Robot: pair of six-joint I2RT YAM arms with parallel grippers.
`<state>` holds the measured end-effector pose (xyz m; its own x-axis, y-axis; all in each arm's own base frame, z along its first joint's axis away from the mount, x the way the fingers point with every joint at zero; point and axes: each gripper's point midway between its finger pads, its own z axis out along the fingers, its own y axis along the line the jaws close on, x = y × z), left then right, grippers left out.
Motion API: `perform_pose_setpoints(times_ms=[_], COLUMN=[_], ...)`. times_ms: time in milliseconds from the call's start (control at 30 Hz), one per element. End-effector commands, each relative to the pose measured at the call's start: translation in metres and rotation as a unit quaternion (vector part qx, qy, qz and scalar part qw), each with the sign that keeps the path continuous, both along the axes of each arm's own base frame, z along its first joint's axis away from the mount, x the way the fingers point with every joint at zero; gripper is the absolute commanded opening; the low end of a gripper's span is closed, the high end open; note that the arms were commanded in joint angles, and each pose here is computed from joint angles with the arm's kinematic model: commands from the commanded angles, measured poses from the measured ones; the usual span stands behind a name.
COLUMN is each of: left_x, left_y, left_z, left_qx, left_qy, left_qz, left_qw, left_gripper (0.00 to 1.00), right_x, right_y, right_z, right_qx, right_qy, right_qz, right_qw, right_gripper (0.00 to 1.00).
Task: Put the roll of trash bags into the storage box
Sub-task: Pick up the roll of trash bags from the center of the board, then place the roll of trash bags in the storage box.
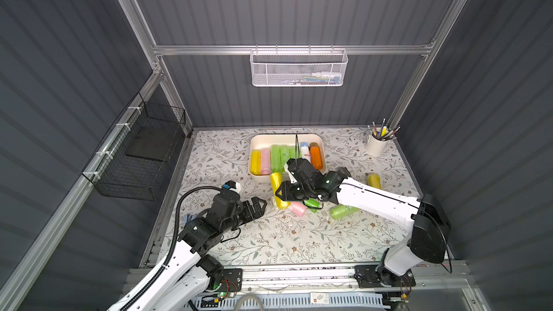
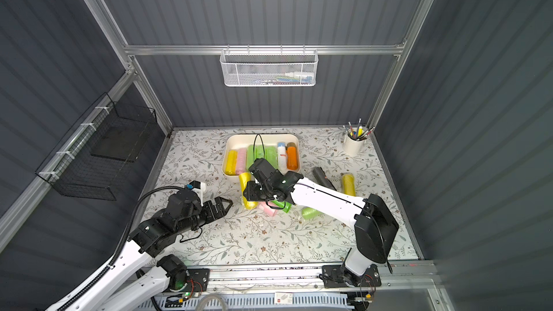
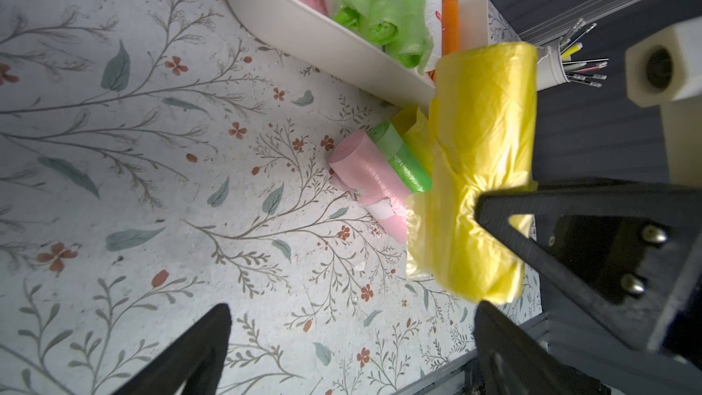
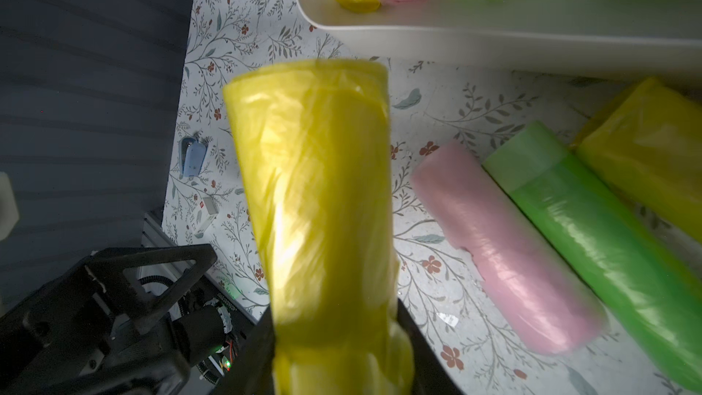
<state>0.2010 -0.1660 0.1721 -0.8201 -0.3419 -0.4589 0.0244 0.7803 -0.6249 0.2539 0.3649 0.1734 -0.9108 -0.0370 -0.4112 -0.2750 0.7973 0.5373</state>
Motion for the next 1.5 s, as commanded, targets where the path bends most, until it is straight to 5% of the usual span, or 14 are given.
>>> perform_pose_setpoints(times_ms=[0,533,1467], left_x=[0.012,0.047,0.071], left_y=[-0.018,-0.049,-0.064], left_z=[0.024,0.054,0.076], left_qx=[-0.023,-0.064,-0.057], left_qy=[-0.033,-0.106,-0.144], left_qz=[-0.029,-0.046,-0.057], left_qw=[0.999,0.991,0.986], left_gripper=[1.00,1.00,1.00], right_x=[0.017,0.068,0.191], right_y=[-0.011,-0.077,-0.112], right_z=[0.023,0.047,-0.008], right_qx=[0.016,0.002,-0.082], right_qy=[-0.020,-0.052,-0.034], right_qz=[-0.028,-0.108,-0.153], right_qw=[0.999,0.993,0.984], right_gripper=[0.38,0.39,0.36])
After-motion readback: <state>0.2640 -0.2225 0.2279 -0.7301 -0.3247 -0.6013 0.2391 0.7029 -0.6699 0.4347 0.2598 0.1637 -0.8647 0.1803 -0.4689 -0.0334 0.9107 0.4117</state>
